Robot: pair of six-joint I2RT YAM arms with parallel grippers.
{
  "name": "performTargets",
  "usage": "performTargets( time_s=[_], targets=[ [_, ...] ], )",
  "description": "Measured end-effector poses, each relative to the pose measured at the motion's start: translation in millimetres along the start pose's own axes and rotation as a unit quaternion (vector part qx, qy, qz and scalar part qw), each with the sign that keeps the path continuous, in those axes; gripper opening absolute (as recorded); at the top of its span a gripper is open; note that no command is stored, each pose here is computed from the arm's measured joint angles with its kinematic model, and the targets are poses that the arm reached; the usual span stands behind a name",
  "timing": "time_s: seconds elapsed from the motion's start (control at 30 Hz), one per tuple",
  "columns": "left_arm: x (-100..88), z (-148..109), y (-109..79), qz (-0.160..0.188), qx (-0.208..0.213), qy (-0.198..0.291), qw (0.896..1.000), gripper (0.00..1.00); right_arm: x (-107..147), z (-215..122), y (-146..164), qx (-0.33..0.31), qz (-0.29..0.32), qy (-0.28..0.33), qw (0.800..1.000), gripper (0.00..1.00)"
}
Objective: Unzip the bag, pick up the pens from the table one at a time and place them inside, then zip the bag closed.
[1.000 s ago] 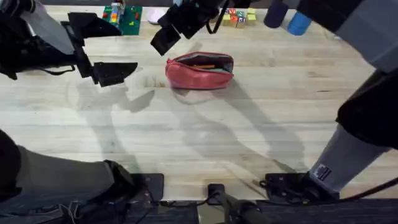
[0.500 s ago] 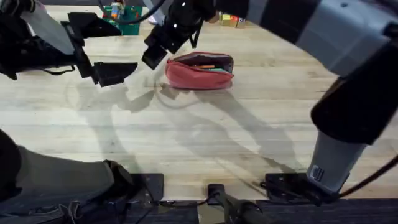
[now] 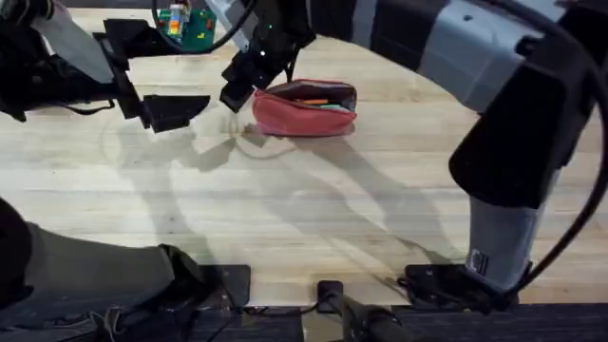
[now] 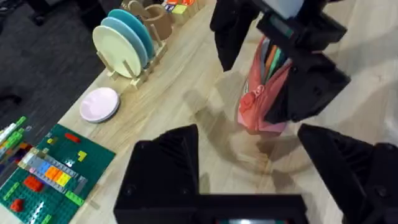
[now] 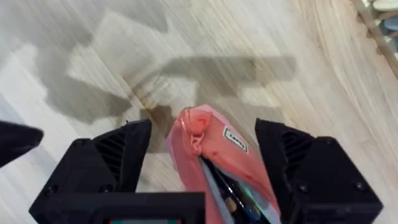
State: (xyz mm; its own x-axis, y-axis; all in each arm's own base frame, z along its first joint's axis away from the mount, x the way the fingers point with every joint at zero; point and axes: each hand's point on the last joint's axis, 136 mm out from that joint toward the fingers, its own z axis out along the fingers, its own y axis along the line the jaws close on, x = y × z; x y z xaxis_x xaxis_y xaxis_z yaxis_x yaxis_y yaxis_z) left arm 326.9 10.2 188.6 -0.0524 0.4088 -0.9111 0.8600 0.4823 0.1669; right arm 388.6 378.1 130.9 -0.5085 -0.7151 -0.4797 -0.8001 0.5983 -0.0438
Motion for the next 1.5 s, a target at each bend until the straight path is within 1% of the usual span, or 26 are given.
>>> performTargets(
  time_s=[0.33, 0.63, 0.77, 1.1, 1.23, 1.3, 1.4, 1.5],
  targets=[
    [0.0, 0.0, 0.0, 0.000, 0.000, 0.000, 1.000, 0.993, 8.3, 24.9, -0.4, -0.001, 0.012, 0.016, 1.000, 0.996],
    [0.0, 0.0, 0.0, 0.000, 0.000, 0.000, 1.000, 0.993, 9.1, 27.3, -0.9, 0.001, 0.021, 0.018, 1.000, 0.994],
    [0.0, 0.0, 0.0, 0.000, 0.000, 0.000, 1.000, 0.993, 9.5, 27.2, -0.9, 0.001, 0.024, 0.019, 1.000, 0.973],
    [0.0, 0.0, 0.0, 0.000, 0.000, 0.000, 1.000, 0.994, 18.7, 30.1, -0.3, -0.001, 0.028, 0.038, 0.999, 0.816],
    [0.0, 0.0, 0.0, 0.000, 0.000, 0.000, 1.000, 0.994, 24.1, 41.1, 0.2, -0.003, 0.030, 0.047, 0.998, 0.800],
    [0.0, 0.0, 0.0, 0.000, 0.000, 0.000, 1.000, 0.994, 25.7, 45.2, 0.3, -0.003, 0.033, 0.050, 0.998, 0.773],
    [0.0, 0.0, 0.0, 0.000, 0.000, 0.000, 1.000, 0.994, 23.8, 46.8, -0.1, -0.002, 0.039, 0.046, 0.998, 0.724],
    [0.0, 0.0, 0.0, 0.000, 0.000, 0.000, 1.000, 0.993, 18.5, 47.0, -1.1, 0.000, 0.043, 0.035, 0.998, 0.721]
  ],
)
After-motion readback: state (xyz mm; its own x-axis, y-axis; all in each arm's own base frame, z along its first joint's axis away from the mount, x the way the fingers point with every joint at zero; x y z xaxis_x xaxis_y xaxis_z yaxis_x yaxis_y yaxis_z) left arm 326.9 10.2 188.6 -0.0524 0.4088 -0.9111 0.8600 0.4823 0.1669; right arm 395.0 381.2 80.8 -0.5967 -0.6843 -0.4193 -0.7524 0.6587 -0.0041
